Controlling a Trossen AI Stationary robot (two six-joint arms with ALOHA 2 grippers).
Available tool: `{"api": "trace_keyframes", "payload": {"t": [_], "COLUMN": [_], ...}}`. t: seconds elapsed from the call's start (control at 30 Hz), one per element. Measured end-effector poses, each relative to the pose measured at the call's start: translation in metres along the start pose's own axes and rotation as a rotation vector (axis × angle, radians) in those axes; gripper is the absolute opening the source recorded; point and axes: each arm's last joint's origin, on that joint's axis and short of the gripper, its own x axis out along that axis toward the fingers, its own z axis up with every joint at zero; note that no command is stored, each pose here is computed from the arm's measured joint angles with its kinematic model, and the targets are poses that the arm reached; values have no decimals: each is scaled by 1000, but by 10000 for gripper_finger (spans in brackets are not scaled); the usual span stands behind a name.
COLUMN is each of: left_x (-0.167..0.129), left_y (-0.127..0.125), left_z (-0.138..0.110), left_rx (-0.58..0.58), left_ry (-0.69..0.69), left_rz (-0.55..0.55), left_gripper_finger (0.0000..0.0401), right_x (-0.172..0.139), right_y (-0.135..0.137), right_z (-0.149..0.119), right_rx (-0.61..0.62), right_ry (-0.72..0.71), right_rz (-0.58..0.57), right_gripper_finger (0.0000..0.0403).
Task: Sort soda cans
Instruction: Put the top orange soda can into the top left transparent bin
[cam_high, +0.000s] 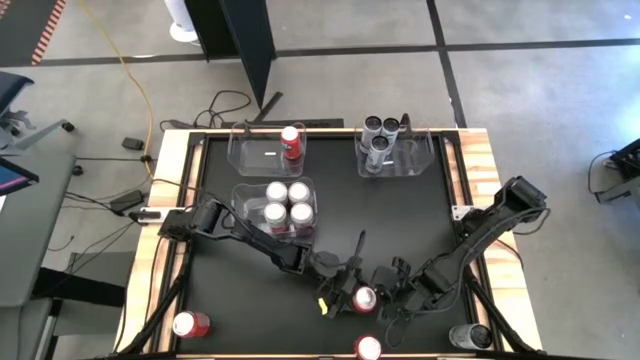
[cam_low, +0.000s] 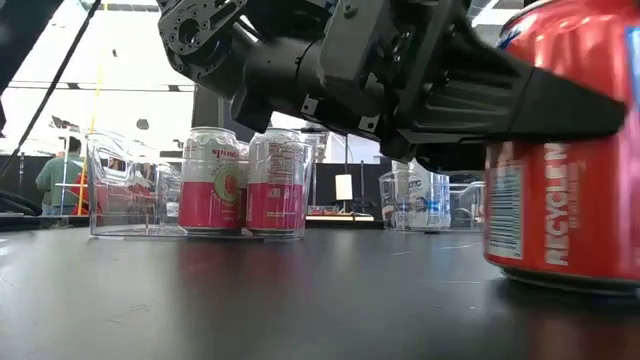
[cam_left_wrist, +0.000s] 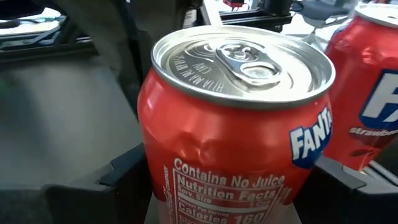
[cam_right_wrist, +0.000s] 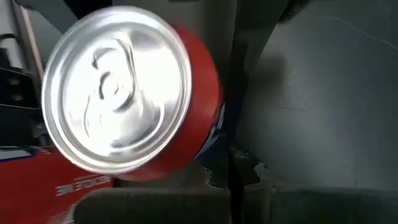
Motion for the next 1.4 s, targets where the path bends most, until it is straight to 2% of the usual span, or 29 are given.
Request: {"api": "trace_keyframes", "payload": {"t": [0.27,0.37,0.47,0.87,1.17,1.3,1.4], "left_x": [-17,-22,-32,-83,-169,-220,-262], "left_y": [23,26,31,68,102,113,115], "left_z": [25,30,43,93,153,153,139], "left_rx": [22,33,44,74,60,26,-15], "left_ry": [10,46,57,93,46,-9,-42], "left_rz": [122,130,145,379,640,756,843], "left_gripper_finger": [293,293,293,293,293,293,293], "right_x": [-2,-1,-3,-3,-1,0,2], "right_y": [-1,-3,-2,-4,-5,-7,-10], "right_z": [-10,-13,-11,-10,-1,4,9], "right_rx": [-16,-22,-19,-119,-232,-286,-325], "right_ry": [58,68,21,-32,-67,-89,-99], "right_rz": [-16,-46,-51,-88,-108,-126,-144], "right_gripper_finger": [2,2,2,2,2,2,2]}}
